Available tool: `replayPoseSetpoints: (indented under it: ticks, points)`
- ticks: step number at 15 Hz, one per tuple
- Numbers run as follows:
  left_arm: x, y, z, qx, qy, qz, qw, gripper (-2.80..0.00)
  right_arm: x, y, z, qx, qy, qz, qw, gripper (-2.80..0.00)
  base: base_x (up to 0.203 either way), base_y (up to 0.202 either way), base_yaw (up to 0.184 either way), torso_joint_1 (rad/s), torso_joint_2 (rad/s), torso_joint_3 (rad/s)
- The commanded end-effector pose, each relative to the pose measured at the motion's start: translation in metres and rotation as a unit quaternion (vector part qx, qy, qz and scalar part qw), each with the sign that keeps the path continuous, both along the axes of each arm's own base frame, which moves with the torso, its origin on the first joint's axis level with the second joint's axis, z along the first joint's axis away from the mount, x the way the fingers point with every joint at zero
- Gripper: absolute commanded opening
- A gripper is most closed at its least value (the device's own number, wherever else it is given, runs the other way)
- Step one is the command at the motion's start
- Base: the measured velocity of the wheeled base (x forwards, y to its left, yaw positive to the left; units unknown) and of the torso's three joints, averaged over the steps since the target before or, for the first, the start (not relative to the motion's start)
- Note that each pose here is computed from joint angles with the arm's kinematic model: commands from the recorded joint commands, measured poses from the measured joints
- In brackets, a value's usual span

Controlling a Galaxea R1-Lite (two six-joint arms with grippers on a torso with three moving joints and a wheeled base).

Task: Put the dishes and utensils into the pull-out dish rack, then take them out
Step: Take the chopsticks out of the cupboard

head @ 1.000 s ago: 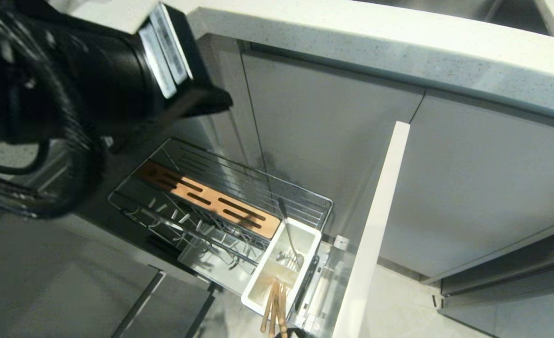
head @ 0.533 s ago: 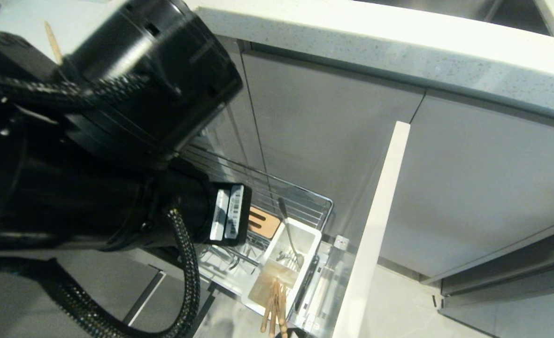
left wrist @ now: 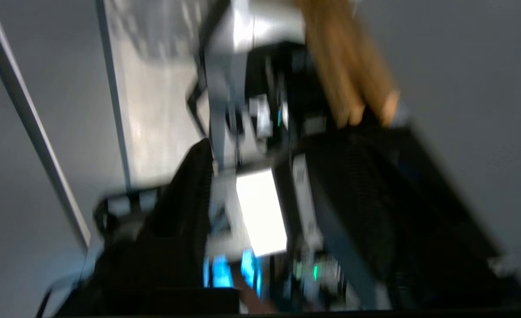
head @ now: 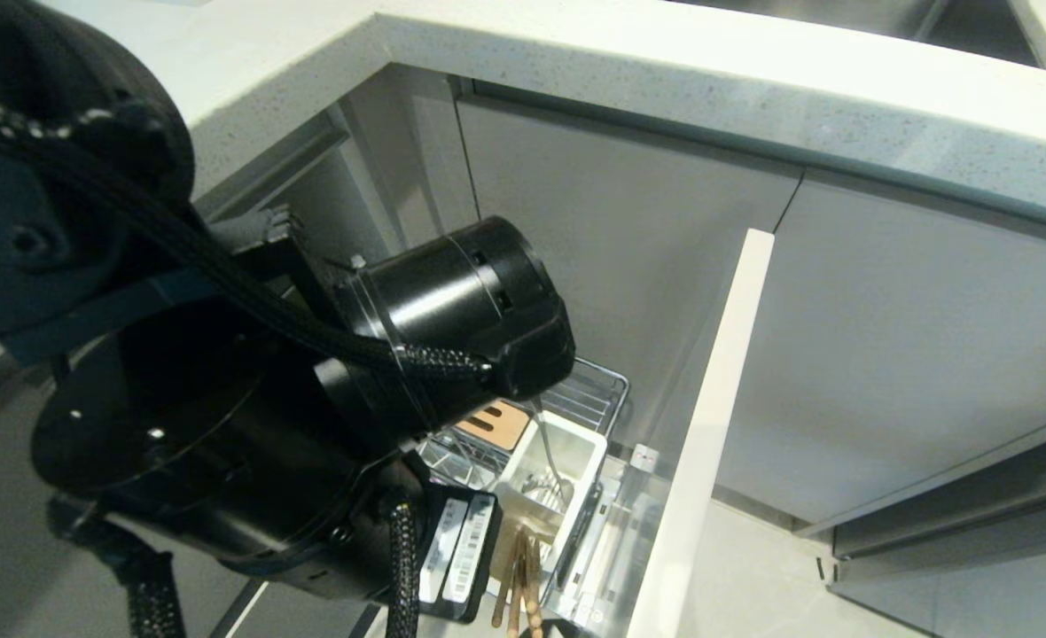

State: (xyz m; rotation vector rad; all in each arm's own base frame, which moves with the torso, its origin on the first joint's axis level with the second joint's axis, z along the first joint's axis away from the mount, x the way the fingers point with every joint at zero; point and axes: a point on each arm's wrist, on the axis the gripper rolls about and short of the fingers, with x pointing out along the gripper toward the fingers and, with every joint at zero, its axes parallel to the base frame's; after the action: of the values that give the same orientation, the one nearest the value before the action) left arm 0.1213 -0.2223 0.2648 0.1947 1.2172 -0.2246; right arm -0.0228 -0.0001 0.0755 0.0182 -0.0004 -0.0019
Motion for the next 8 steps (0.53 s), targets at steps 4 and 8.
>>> replayPoseSetpoints:
  ticks: [4, 8]
  points:
    - [0.009, -0.018, -0.028, 0.049, 0.071, 0.001, 0.9962, 0.00, 0.000, 0.000, 0.000, 0.000, 0.001, 0.000, 1.000, -2.80, 0.000, 0.000, 0.000, 0.000, 0.00, 0.000]
    - [0.026, -0.027, -0.046, 0.064, 0.082, 0.020, 0.9943, 0.00, 0.000, 0.000, 0.000, 0.000, 0.001, 0.000, 1.000, -2.80, 0.000, 0.000, 0.000, 0.000, 0.00, 0.000]
